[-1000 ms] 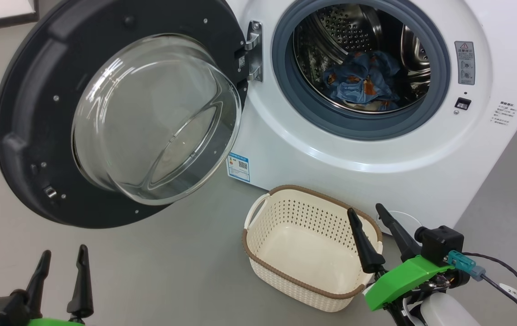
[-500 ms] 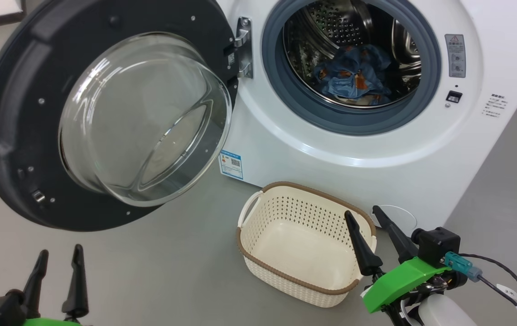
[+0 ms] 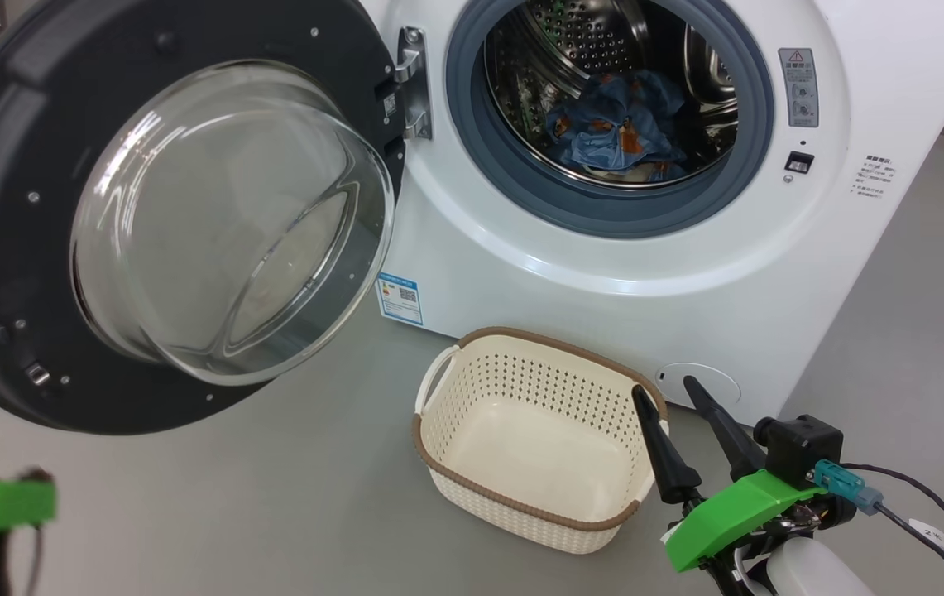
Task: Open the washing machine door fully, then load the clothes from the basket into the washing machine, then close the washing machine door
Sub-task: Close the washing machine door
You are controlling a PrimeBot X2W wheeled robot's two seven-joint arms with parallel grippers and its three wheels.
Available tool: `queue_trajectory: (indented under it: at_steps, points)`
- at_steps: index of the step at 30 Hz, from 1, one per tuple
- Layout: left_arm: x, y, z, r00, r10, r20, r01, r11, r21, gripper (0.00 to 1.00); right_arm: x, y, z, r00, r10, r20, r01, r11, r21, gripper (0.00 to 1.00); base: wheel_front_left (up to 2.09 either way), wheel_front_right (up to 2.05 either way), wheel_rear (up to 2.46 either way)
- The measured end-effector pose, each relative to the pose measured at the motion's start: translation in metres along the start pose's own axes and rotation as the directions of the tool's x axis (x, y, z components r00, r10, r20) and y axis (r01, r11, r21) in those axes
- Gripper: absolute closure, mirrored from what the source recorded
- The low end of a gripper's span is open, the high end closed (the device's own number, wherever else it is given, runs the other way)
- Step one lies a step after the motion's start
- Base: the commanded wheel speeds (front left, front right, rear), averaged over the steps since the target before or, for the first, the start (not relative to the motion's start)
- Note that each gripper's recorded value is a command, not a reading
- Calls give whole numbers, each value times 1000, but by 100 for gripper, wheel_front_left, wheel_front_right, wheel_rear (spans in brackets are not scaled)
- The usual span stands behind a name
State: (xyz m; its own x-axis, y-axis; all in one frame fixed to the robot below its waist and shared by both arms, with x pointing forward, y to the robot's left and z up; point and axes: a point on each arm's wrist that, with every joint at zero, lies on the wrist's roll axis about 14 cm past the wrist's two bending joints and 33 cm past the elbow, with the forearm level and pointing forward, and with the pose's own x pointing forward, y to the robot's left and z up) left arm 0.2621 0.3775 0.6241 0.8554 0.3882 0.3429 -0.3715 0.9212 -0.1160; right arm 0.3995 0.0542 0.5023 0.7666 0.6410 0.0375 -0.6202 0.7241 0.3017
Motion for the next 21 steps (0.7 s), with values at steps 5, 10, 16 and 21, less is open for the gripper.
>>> queue_trajectory:
  at_steps: [5, 10, 16, 21]
  points:
    - [33, -1, 57, 987, -45, 153, 56, 996, -70, 100, -3, -6, -1, 1000, -15, -3, 15, 1000, 3, 0, 0, 0, 0]
    - [70, 35, 90, 973, 48, 226, 19, 959, -284, 100, -9, -19, -5, 999, -46, -15, 45, 999, -4, 0, 0, 0, 0]
    - [95, 97, 62, 965, 247, 88, -145, 783, -605, 100, -19, -41, -8, 995, -95, -29, 95, 995, -31, 0, 0, 0, 0]
    - [101, 134, -1, 926, 345, -152, -336, 575, -746, 100, -28, -60, -5, 989, -145, -33, 144, 989, -45, 0, 0, 0, 0]
